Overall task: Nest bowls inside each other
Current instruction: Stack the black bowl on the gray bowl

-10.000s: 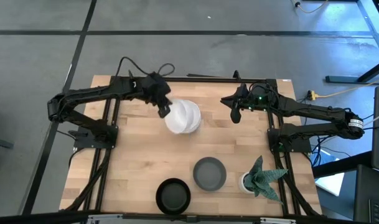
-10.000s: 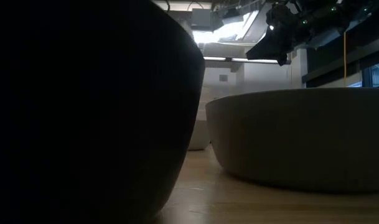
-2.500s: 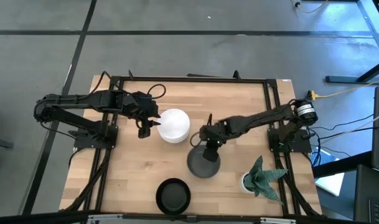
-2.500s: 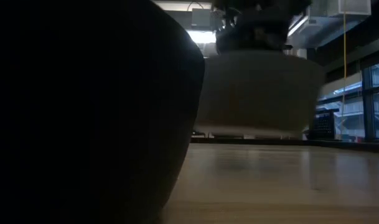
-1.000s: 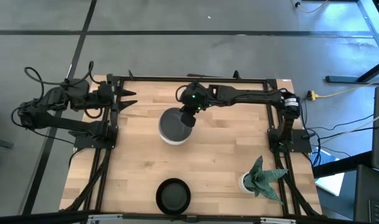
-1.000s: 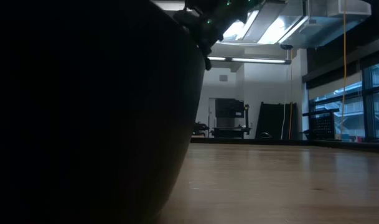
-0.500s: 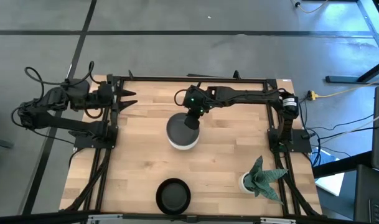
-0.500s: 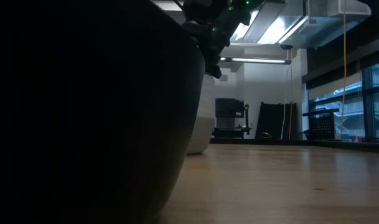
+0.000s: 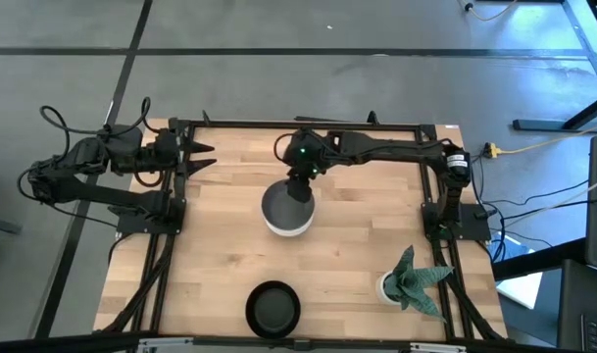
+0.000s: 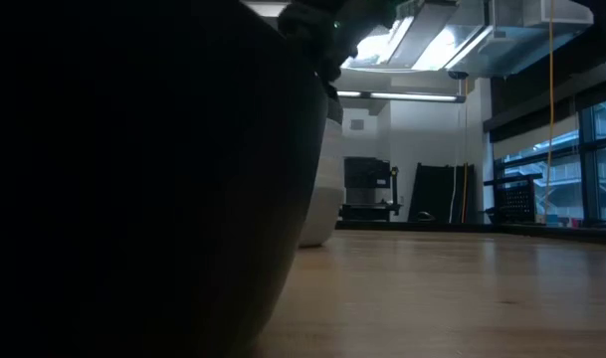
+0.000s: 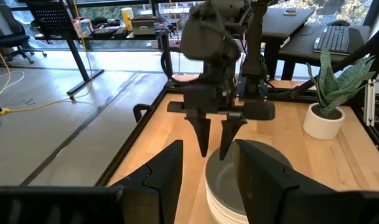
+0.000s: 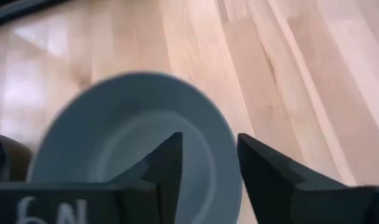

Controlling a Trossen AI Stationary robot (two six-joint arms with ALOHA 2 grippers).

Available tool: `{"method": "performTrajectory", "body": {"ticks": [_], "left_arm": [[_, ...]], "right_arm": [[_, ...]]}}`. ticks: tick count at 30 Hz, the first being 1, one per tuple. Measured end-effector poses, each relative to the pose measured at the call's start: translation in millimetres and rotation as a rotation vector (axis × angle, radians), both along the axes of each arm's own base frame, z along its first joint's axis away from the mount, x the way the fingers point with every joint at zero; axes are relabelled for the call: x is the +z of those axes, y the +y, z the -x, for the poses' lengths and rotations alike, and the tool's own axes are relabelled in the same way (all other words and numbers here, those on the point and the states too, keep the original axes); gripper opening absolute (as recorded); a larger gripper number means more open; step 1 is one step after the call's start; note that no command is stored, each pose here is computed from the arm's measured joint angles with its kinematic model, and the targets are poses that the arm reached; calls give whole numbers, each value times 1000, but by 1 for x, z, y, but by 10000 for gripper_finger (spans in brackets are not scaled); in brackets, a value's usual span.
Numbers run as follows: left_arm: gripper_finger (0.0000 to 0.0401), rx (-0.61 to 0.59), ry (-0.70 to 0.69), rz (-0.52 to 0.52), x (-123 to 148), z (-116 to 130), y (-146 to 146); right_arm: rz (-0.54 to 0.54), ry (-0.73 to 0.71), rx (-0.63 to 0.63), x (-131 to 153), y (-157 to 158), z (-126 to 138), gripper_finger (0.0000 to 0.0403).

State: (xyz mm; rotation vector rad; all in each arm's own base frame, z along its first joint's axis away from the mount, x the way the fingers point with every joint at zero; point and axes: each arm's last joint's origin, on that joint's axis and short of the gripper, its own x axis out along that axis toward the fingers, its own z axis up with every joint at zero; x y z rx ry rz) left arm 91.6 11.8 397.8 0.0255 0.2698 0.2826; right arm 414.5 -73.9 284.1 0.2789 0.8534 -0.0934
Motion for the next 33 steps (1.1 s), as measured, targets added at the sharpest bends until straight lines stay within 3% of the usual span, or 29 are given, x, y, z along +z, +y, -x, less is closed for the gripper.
{"method": "performTrajectory", "body": {"ticks": [6, 14, 20, 25, 33], "left_arm": [[135, 1, 12, 1, -1, 0, 0], [135, 50, 90, 17, -9, 3, 1], [135, 49, 90, 17, -9, 3, 1], [135, 49, 90, 18, -9, 3, 1], [135, 55, 99, 40, -10, 4, 1]], "right_arm": [[43, -101, 59, 32, 10, -7, 200], [58, -174, 209, 54, 65, -13, 210], [63, -159, 330, 49, 110, -12, 210], [5, -137, 327, 40, 136, -15, 210], [-39, -25, 355, -1, 174, -27, 210]]}}
